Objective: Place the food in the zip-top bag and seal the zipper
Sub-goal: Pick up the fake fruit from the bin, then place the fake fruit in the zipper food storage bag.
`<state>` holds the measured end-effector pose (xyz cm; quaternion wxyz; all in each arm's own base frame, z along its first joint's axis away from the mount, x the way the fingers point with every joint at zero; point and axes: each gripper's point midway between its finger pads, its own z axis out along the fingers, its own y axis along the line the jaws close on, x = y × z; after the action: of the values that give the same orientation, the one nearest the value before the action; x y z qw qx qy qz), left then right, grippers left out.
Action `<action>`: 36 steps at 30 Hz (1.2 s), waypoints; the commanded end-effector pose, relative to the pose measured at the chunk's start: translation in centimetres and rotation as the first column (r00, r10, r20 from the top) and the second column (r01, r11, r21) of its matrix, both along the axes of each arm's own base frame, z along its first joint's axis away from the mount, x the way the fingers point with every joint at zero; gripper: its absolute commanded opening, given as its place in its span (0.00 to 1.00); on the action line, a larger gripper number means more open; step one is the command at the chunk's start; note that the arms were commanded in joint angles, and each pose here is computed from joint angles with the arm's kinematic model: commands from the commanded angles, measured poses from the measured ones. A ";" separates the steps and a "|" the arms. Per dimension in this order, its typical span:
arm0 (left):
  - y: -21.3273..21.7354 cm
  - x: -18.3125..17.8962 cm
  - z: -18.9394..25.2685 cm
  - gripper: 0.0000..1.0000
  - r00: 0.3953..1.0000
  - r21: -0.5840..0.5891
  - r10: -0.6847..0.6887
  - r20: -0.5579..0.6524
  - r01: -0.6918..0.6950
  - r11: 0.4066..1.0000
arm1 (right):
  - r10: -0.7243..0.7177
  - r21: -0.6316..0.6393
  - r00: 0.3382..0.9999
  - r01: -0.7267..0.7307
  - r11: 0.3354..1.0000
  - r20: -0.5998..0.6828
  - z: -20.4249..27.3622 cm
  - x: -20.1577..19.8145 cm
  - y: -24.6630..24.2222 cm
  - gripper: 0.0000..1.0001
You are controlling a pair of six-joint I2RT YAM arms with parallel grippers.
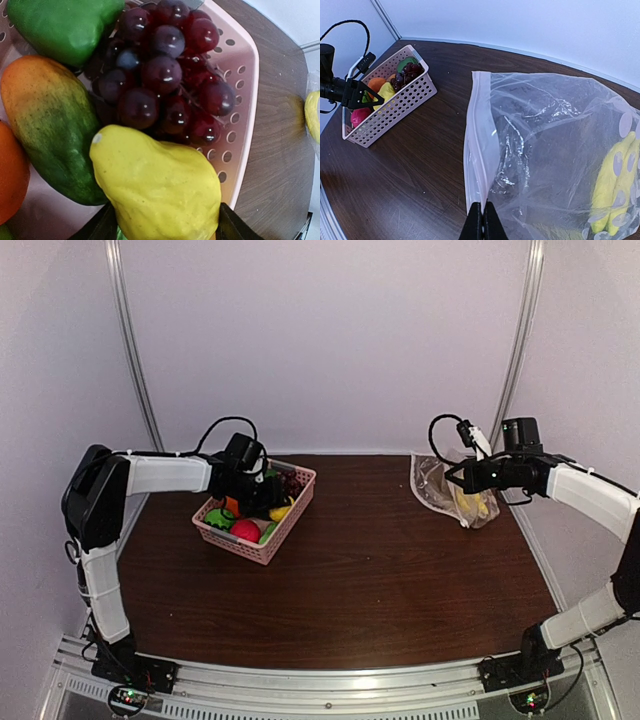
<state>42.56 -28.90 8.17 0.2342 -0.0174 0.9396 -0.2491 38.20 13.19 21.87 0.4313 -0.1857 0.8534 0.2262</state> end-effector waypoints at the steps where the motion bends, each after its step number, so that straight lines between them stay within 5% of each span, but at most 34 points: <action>1: -0.5 0.4 1.3 0.55 1.000 -0.042 -0.011 0.020 0.012 0.999 | 0.014 0.003 0.999 -0.014 1.000 0.032 0.6 -0.4 0.1 0.00; 12: 2.8 -1.2 11.9 0.46 0.969 -0.027 0.047 0.241 -0.042 0.999 | 0.042 -0.017 0.998 -0.041 0.999 0.046 2.2 -1.4 1.0 0.00; 17: -3.0 -4.2 17.0 0.45 0.911 -0.185 -0.108 0.397 0.195 0.963 | 0.080 -0.032 0.997 -0.079 0.996 0.024 2.8 -1.8 2.3 0.00; 27: -16.9 -12.4 24.3 0.44 0.682 -0.259 -0.316 0.660 0.601 0.756 | 0.203 0.000 0.978 -0.204 0.979 -0.052 4.3 -3.0 7.1 0.00; 36: -21.4 -10.7 20.4 0.41 0.751 -0.315 -0.300 0.589 0.555 0.770 | 0.297 0.059 0.952 -0.293 0.954 -0.070 5.2 -4.5 10.1 0.00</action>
<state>30.21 -49.26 28.19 0.3787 0.2371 0.7398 -0.5031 34.34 22.10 25.80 0.3720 -0.2865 0.8354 0.2858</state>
